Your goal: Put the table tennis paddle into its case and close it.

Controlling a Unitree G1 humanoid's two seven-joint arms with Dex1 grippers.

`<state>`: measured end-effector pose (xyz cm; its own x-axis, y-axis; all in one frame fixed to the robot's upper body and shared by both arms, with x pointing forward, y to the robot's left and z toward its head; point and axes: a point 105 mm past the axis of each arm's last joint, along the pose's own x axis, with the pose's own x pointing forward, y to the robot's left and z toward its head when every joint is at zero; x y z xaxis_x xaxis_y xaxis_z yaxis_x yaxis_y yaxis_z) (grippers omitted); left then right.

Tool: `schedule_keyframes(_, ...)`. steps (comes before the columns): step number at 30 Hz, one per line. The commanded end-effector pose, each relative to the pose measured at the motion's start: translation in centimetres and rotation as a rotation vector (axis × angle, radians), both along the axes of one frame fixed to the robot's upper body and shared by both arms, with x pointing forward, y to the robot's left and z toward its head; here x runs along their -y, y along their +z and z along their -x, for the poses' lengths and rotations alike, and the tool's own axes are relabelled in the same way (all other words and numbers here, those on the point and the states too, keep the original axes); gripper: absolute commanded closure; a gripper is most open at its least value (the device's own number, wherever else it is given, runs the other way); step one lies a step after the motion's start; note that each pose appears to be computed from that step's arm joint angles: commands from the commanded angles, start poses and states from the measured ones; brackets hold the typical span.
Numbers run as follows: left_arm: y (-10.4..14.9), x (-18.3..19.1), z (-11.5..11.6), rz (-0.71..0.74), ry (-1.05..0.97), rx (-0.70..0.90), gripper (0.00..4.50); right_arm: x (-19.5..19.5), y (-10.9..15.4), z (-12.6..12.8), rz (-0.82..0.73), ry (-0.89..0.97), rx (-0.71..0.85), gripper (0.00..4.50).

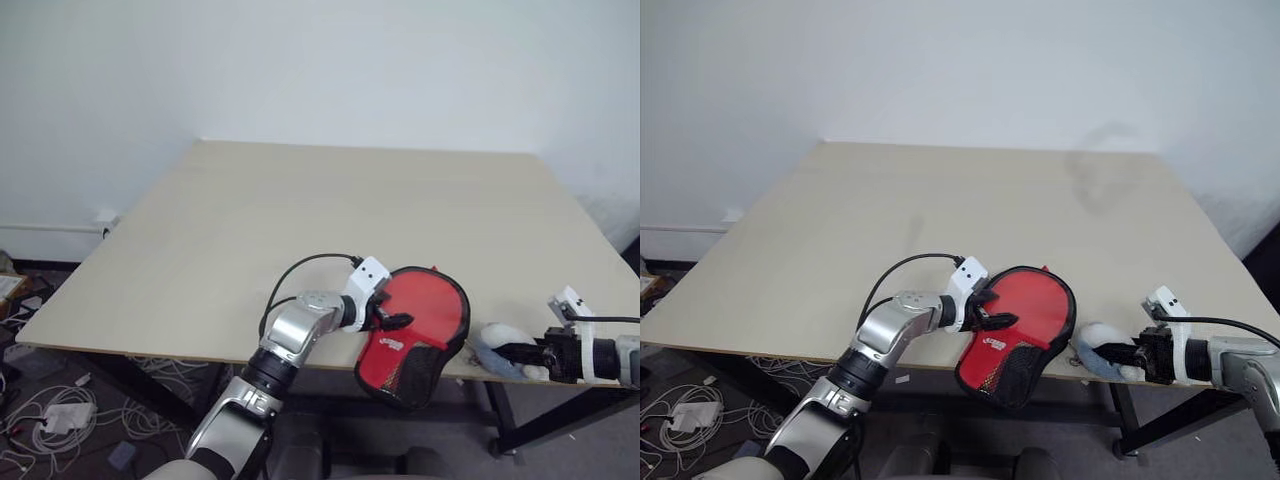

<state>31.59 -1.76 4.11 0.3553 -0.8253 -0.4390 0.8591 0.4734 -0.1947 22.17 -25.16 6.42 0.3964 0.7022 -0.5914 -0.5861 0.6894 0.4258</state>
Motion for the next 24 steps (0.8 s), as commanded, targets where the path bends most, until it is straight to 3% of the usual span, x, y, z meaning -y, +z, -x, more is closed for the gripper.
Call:
schedule_keyframes(1,-3.3,-1.5,0.8,-0.094,0.035,-0.108,0.71,-0.5,0.5,0.8,-0.006,0.050,0.002,3.97)
schedule_keyframes(15,-3.2,-1.6,0.9,-0.092,0.036,-0.118,0.71,-2.6,-2.2,5.9,-0.010,0.191,-0.121,4.03)
schedule_keyframes(24,-3.3,-1.4,1.3,-0.084,0.033,-0.133,0.71,-2.6,-2.6,8.2,-0.010,0.231,-0.152,4.04)
